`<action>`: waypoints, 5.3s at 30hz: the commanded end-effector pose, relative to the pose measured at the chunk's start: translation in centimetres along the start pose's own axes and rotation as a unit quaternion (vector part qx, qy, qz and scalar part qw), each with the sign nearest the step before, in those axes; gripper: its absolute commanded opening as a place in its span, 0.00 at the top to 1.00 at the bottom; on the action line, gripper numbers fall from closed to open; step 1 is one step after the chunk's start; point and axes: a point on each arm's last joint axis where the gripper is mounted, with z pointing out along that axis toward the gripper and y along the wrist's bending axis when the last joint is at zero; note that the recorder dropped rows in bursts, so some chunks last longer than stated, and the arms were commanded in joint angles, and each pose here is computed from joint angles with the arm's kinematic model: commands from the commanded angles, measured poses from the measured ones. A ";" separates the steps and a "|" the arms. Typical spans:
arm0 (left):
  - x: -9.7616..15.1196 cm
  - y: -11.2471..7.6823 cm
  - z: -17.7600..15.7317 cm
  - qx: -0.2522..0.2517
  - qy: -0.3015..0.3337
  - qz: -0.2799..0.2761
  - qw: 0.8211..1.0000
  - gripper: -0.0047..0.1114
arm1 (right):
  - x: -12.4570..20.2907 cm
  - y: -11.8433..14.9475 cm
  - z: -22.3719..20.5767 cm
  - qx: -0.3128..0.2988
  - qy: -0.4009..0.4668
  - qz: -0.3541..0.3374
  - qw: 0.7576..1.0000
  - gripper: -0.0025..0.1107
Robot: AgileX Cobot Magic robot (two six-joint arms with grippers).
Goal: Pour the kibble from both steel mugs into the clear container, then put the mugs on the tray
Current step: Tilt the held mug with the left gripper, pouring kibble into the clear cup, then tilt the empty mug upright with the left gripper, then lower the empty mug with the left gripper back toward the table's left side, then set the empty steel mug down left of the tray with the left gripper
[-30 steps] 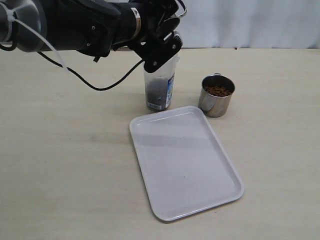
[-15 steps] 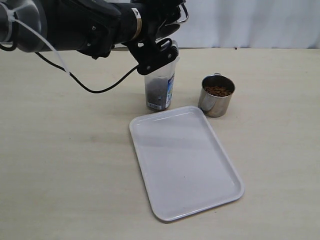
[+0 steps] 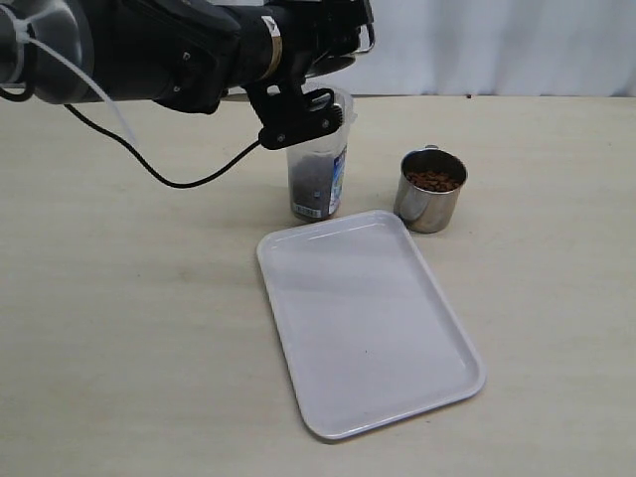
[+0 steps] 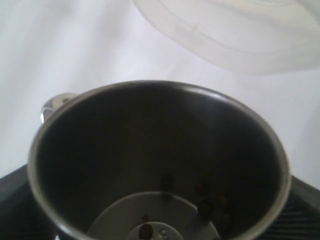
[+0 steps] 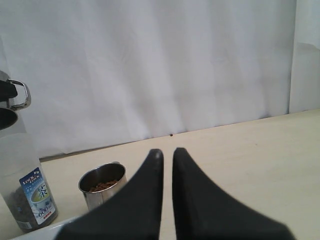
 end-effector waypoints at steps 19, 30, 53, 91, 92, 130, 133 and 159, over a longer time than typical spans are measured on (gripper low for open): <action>0.3 0.7 -0.3 -0.024 -0.006 0.091 0.996 0.96 | 0.1 0.0 0.0 -0.001 -0.001 -0.002 1.000 0.93; 0.7 0.7 -0.6 -0.016 0.004 0.019 1.000 0.96 | 0.1 0.0 0.0 -0.001 -0.001 -0.002 1.000 0.93; 3.3 1.1 -3.0 -0.024 0.001 -0.484 0.875 0.96 | 0.1 0.0 0.0 -0.001 -0.001 -0.002 1.000 0.93; -2.9 -19.3 -16.5 -0.181 -0.032 -0.931 0.316 0.96 | 0.1 0.0 0.0 -0.001 -0.001 -0.002 1.000 0.93; -3.6 -19.5 -16.8 -0.174 -0.030 -0.934 0.311 0.96 | 0.1 0.0 0.0 -0.001 -0.001 -0.002 1.000 0.93; -13.2 -25.9 -8.0 -0.005 -0.125 -0.961 0.245 0.96 | 0.1 0.0 0.0 -0.001 -0.001 -0.002 1.000 0.93; -13.2 -25.9 -8.0 -0.005 -0.125 -0.961 0.247 0.96 | 0.1 0.0 0.0 -0.001 -0.001 -0.002 1.000 0.93; -13.9 -26.2 -7.2 0.009 -0.144 -0.957 0.250 0.38 | 0.1 0.0 0.0 -0.001 -0.001 -0.002 1.000 0.93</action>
